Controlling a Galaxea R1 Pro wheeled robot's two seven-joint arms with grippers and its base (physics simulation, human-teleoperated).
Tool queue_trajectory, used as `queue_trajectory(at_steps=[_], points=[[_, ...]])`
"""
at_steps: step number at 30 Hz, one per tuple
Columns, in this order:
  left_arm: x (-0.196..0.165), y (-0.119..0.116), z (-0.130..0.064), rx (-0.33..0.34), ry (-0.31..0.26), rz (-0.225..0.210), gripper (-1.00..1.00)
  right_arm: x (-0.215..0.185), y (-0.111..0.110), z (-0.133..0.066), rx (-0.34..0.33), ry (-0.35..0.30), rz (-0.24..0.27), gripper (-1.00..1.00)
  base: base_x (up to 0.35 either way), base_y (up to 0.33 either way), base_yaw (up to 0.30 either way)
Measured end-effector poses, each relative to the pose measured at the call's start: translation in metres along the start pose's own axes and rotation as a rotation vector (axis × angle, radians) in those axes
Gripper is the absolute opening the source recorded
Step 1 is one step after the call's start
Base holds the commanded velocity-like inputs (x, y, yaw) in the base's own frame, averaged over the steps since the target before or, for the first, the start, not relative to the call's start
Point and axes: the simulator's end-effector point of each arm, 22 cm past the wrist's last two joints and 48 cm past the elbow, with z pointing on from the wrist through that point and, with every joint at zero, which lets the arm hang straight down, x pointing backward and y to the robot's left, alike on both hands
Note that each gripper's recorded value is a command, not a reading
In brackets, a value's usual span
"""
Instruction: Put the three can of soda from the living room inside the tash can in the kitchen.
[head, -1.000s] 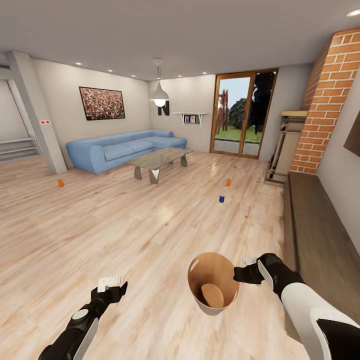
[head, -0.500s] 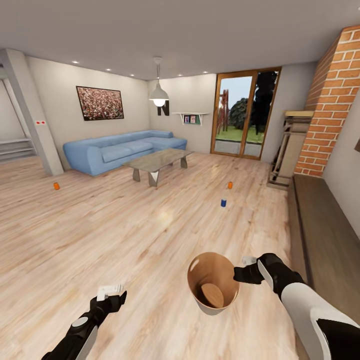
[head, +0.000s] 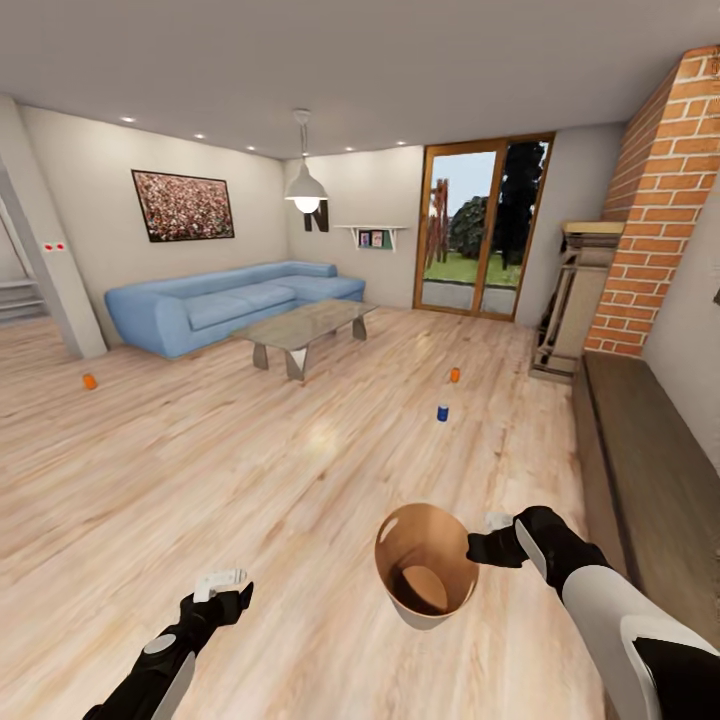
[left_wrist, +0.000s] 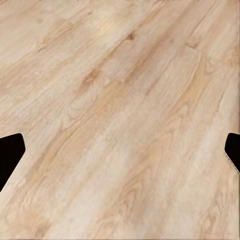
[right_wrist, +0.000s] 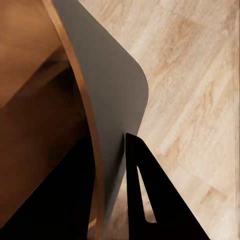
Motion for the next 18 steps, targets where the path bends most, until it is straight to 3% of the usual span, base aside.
queue_trajectory(at_steps=[18], points=[[-0.0028,-0.0003,-0.0009,0.001,-0.006,-0.002,1.0,-0.0018,0.0005,-0.0025,0.0,-0.006,-0.001,-1.0,0.325,0.05,-0.246]])
